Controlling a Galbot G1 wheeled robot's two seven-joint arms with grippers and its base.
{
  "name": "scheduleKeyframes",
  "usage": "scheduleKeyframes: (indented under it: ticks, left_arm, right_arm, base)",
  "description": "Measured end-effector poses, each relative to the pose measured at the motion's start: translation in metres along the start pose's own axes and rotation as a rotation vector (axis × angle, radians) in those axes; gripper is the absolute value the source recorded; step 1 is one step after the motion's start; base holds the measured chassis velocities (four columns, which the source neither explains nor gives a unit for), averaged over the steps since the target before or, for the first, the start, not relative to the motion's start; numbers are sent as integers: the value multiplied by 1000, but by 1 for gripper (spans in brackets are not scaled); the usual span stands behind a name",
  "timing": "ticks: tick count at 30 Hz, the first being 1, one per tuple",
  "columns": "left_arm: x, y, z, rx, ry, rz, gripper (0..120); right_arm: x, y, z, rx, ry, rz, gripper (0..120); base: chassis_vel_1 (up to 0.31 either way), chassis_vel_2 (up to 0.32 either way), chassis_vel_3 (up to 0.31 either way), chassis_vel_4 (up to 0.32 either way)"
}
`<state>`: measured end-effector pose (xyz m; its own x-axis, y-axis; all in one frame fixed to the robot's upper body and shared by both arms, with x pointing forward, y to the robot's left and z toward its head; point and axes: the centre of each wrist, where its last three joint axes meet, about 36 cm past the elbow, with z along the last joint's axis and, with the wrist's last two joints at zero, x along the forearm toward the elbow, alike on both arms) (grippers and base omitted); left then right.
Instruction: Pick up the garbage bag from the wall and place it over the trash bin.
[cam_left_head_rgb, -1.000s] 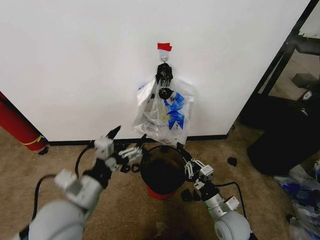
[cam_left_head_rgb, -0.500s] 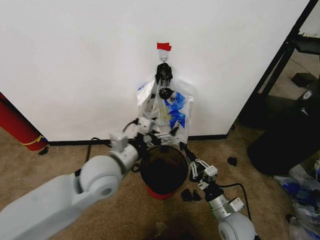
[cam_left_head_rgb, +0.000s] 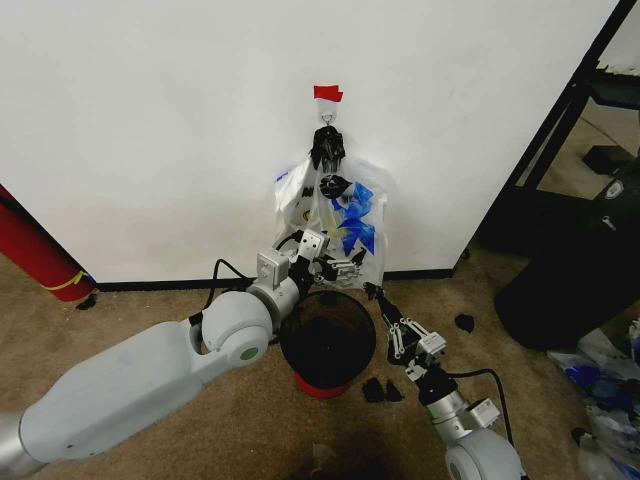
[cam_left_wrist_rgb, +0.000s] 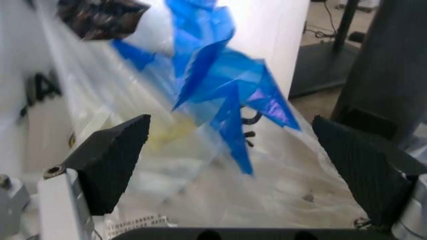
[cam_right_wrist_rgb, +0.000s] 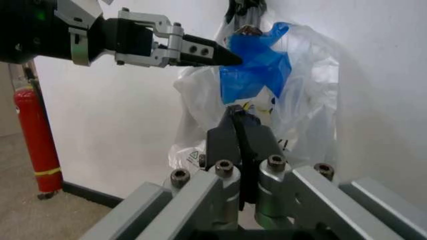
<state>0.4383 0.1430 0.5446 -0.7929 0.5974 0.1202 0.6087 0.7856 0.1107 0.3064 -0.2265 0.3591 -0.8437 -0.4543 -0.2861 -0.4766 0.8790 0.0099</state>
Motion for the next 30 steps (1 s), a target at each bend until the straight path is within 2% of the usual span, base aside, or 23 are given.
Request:
scheduleKeyframes:
  ticks: [7,10,12,15,18,25,30]
  left_arm:
    - [-8,-5,-10,-98,-20,28,95]
    - [-14,-8,-13,-131,8,33,90]
    - [-17,-8,-14,-135,41,29,84]
    - [-18,-7,-13,-136,63,23,83]
    - [-18,-5,-9,-140,90,15,74]
    - [-23,-8,-10,-138,92,13,70]
    - [-28,-9,-13,-141,137,-12,58]
  right_arm:
    - [1,0,0,0,2,-1,0]
    - [1,0,0,-1,3,3,0]
    - [2,0,-1,-11,0,14,0]
    - [2,0,-3,-18,-3,19,0]
    - [2,-1,-5,-20,-7,22,0]
    - [3,0,-5,-25,-6,25,0]
    - [3,2,-5,-30,-7,25,0]
  base:
    - [0,0,0,0]
    - [0,0,0,0]
    - [0,0,0,0]
    - [0,0,0,0]
    - [0,0,0,0]
    - [0,0,0,0]
    - [0,0,0,0]
